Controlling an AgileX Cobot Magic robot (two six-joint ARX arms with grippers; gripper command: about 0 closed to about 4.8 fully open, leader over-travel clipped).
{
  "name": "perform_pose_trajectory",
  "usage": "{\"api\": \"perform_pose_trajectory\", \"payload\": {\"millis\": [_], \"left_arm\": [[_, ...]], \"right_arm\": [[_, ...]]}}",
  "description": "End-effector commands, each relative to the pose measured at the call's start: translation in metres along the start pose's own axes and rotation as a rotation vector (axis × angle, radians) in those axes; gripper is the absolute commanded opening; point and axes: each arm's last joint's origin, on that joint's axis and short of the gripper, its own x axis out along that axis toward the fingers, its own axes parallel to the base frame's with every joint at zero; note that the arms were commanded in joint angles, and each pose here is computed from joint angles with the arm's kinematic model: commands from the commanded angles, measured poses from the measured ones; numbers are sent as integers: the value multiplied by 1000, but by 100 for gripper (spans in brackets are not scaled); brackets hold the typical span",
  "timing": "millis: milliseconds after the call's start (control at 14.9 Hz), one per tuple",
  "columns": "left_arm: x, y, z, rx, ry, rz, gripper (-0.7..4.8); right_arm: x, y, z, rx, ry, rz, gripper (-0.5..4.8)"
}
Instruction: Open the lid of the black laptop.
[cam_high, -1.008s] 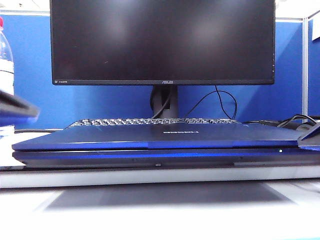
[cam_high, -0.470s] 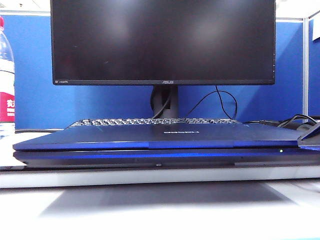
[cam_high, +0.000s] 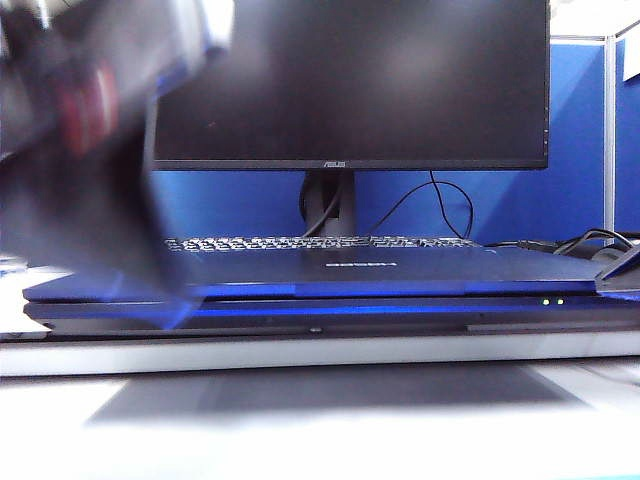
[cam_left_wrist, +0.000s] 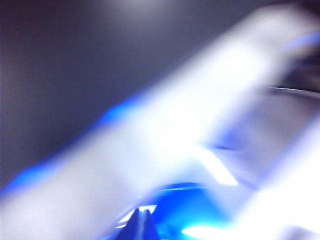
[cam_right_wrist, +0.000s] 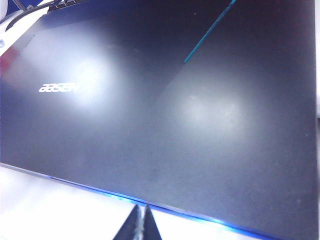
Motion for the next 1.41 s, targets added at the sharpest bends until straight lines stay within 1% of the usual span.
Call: {"api": "perform_pose_trajectory", "payload": {"millis": [67,202,336,470,605,672,739,941,1075,1209,1276,1411], "left_arm": [[4,2,3,-18,-74,128,-5],[4,0,9,-39,-160,135,-5],[4,0,12,-52,-192,143,-5],[10,0,9,-37,-155,148,-5],[25,-3,3,-22,-102,158,-5],[32,-4,1,-20,-80,148,-5],[36,-6,0,-40,-72,127,-5],[36,-7,3,-55,-101,124,-5],[36,-9,2,-61,-81,83,-5],[33,-14,1,-51,-79,51,-5],[30,-17,1,-46,-95,40,-5],[20,-21,2,-38,-169,82,-5]], "right_arm": [[0,-1,-1,-25,-5,-10,-6],[0,-1,-1,-56,1,-13,-6],[0,-1,-1,-72,0,-16,-6],[0,-1,-1,-83,-3,-24,-6],[0,-1,-1,-88,-3,-24,-6],[0,-1,-1,-98,0,-18,-6],[0,-1,-1,-102,0,-17,-6],[0,-1,-1,-102,1,-14,-6],[0,-1,-1,-103,1,-15,-6],[0,-1,-1,-103,1,-14,-6],[0,-1,-1,-104,1,-14,-6],[0,-1,-1,-106,1,-14,-6]]}}
